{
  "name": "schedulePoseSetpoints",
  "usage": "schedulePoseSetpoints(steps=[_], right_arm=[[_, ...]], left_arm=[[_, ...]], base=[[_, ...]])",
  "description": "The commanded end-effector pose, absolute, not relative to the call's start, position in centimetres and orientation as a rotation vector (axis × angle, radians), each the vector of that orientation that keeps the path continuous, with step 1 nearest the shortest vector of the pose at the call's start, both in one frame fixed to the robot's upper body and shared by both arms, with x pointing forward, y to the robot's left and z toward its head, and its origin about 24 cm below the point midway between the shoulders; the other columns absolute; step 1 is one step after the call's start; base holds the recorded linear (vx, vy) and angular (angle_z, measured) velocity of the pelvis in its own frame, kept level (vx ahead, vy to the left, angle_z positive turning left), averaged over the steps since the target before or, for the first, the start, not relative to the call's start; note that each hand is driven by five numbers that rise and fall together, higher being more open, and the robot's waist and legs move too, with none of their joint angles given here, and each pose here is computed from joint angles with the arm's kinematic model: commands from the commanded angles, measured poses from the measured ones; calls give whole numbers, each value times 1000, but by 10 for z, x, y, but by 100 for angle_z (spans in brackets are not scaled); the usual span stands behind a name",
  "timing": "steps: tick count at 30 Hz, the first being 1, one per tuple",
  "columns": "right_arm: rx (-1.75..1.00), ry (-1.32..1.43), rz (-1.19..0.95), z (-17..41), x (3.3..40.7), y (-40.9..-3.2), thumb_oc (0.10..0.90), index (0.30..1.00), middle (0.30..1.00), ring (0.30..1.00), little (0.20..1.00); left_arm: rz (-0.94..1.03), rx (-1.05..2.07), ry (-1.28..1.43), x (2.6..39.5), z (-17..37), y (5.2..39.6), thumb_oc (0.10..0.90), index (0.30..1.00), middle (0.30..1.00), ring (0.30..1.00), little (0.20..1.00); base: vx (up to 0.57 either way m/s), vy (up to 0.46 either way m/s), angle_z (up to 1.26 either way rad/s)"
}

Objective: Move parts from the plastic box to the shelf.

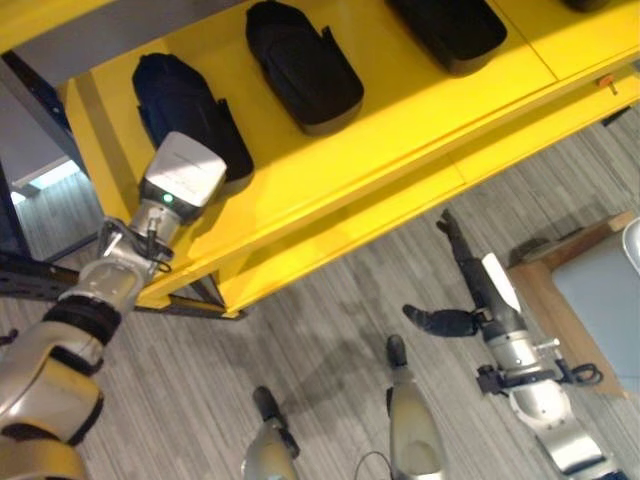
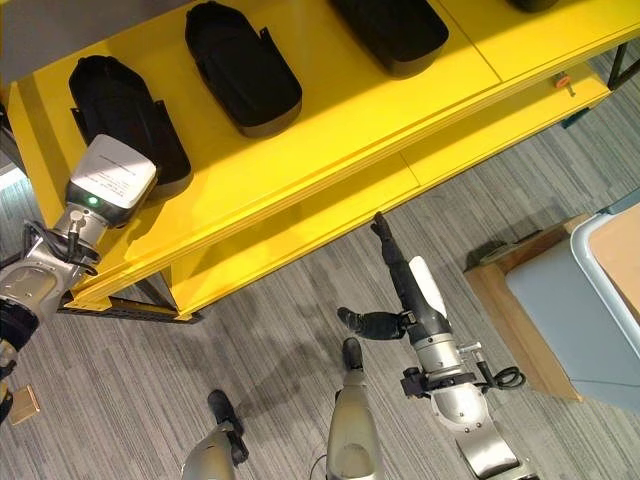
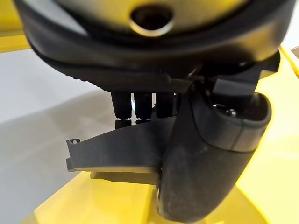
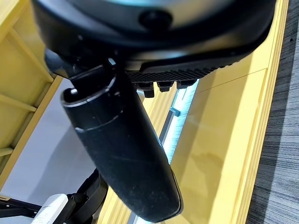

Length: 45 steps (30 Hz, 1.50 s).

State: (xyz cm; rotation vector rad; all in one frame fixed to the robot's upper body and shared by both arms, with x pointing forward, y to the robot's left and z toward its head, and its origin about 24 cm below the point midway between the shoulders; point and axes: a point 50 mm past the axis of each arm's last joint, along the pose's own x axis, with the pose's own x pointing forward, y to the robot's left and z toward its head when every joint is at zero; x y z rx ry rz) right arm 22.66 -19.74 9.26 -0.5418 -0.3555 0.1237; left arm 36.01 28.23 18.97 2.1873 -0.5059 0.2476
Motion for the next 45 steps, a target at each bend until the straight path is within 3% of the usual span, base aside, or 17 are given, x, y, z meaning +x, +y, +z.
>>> schedulePoseSetpoints(steps=[1,45], right_arm=[[-536,-628,123,139,221,-191,900,1000,1000,1000,1000],[-572,-618,130,143,218,-196,900,1000,1000,1000,1000]], left_arm=[[439,2200,-400,351,219,318,400,300,300,300,300],[473,2141,-198,330,195,354,400,300,300,300,300]], base=[[0,0,0],[-2,0,-1]])
